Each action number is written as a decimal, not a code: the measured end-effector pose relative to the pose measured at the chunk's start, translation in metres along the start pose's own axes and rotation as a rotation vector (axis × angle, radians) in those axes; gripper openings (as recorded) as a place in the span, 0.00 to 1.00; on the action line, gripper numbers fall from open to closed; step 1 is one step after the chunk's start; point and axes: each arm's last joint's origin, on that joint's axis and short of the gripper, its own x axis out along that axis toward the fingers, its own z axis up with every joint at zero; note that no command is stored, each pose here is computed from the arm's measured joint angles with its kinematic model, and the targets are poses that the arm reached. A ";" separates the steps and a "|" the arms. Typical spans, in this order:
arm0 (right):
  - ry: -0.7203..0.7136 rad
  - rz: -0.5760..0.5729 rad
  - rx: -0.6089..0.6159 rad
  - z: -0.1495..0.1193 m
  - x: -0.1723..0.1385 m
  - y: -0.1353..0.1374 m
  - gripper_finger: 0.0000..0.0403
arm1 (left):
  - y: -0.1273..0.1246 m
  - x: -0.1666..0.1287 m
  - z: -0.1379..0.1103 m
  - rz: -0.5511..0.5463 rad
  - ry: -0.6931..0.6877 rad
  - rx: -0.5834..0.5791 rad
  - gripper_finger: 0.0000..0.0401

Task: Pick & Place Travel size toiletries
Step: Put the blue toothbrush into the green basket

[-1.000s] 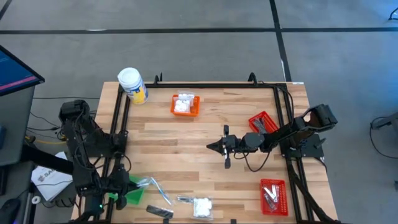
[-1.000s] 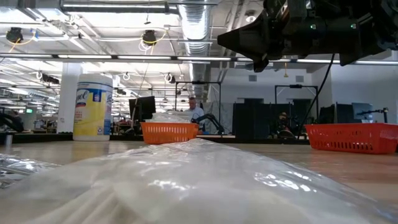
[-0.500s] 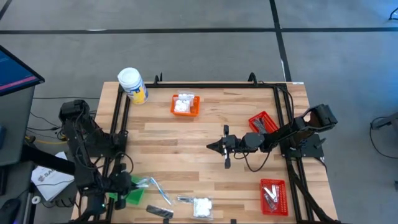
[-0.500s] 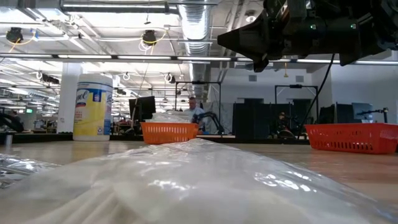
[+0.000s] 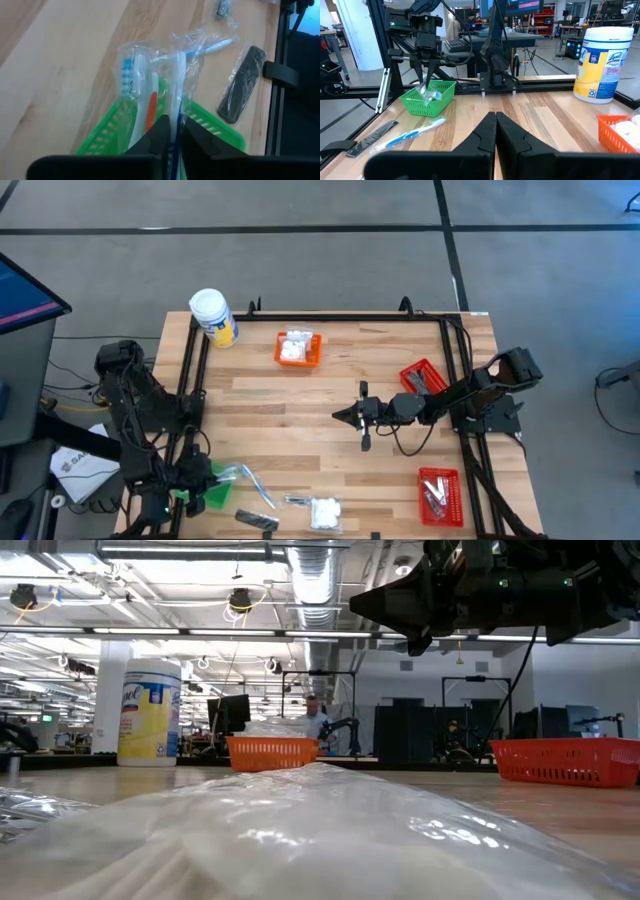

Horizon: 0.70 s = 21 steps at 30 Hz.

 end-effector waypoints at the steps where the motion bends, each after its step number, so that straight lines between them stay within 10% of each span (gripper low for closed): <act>1: 0.000 0.000 0.000 0.000 0.000 0.000 0.00 | 0.000 0.000 0.000 0.002 0.000 0.000 0.08; 12: -0.003 0.000 0.001 0.000 0.000 0.000 0.00 | 0.004 0.000 -0.001 0.037 0.059 -0.011 0.32; 21: -0.008 -0.001 0.002 0.001 0.000 0.000 0.00 | 0.011 -0.002 0.000 0.091 0.084 0.004 0.29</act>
